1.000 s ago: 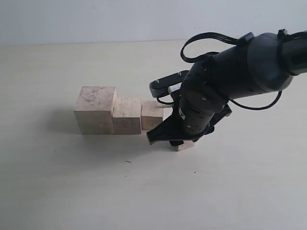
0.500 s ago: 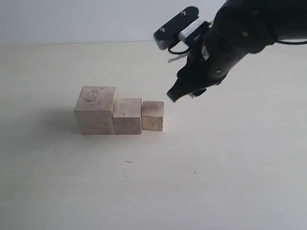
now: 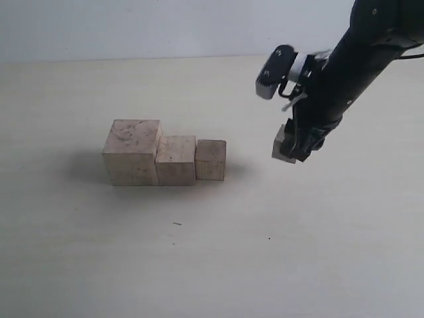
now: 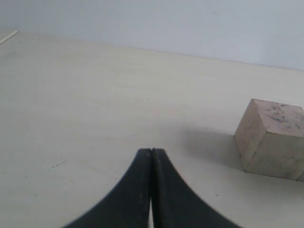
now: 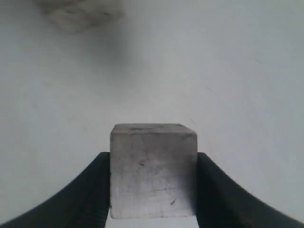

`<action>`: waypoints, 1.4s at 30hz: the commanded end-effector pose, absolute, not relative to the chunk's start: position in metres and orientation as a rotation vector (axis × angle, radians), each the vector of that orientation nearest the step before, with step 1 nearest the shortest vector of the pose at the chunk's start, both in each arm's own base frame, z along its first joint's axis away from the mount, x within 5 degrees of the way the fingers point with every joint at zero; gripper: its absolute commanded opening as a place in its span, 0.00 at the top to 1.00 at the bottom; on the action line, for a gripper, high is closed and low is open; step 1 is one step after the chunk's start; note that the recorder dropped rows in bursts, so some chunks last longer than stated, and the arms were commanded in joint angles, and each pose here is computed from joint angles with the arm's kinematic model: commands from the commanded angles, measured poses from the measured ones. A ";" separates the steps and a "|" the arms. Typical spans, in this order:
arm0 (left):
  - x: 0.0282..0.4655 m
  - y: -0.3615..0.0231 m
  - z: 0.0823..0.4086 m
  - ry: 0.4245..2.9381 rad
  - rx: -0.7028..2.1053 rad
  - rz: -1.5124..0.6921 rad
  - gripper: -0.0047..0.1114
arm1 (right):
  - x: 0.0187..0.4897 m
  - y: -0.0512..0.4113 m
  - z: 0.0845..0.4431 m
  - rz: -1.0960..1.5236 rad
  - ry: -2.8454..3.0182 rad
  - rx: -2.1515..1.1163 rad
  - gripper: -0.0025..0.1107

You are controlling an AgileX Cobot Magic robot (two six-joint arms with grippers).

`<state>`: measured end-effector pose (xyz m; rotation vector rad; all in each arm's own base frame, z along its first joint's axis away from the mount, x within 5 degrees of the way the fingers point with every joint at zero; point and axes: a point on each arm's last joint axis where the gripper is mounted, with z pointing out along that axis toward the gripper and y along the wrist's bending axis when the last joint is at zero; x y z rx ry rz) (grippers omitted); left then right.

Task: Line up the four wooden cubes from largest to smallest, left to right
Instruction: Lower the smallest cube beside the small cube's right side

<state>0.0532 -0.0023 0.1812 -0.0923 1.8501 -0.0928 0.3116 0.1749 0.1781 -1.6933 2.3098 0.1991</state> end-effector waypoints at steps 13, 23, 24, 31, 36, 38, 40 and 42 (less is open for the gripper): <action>0.053 -0.003 0.181 1.840 -0.086 -0.096 0.96 | 0.329 0.196 0.159 0.310 2.113 -1.629 0.98; 0.053 -0.003 0.181 1.840 -0.086 -0.096 0.96 | 0.326 0.199 0.137 0.368 2.003 -1.834 0.98; 0.053 -0.003 0.181 1.840 -0.086 -0.096 0.96 | 0.325 0.201 0.135 0.389 1.990 -1.845 0.98; 0.053 -0.003 0.181 1.840 -0.086 -0.096 0.96 | 0.326 0.203 0.121 0.423 2.002 -1.850 0.98; 0.053 -0.003 0.181 1.840 -0.086 -0.096 0.96 | 0.325 0.206 0.115 0.473 1.983 -1.853 0.98; 0.053 -0.003 0.181 1.840 -0.086 -0.096 0.96 | 0.325 0.206 0.113 0.490 1.990 -1.845 0.98; 0.053 -0.003 0.181 1.840 -0.086 -0.096 0.96 | 0.323 0.207 0.109 0.504 1.980 -1.873 0.98; 0.053 -0.003 0.181 1.840 -0.086 -0.096 0.96 | 0.323 0.207 0.105 0.515 1.977 -1.889 0.98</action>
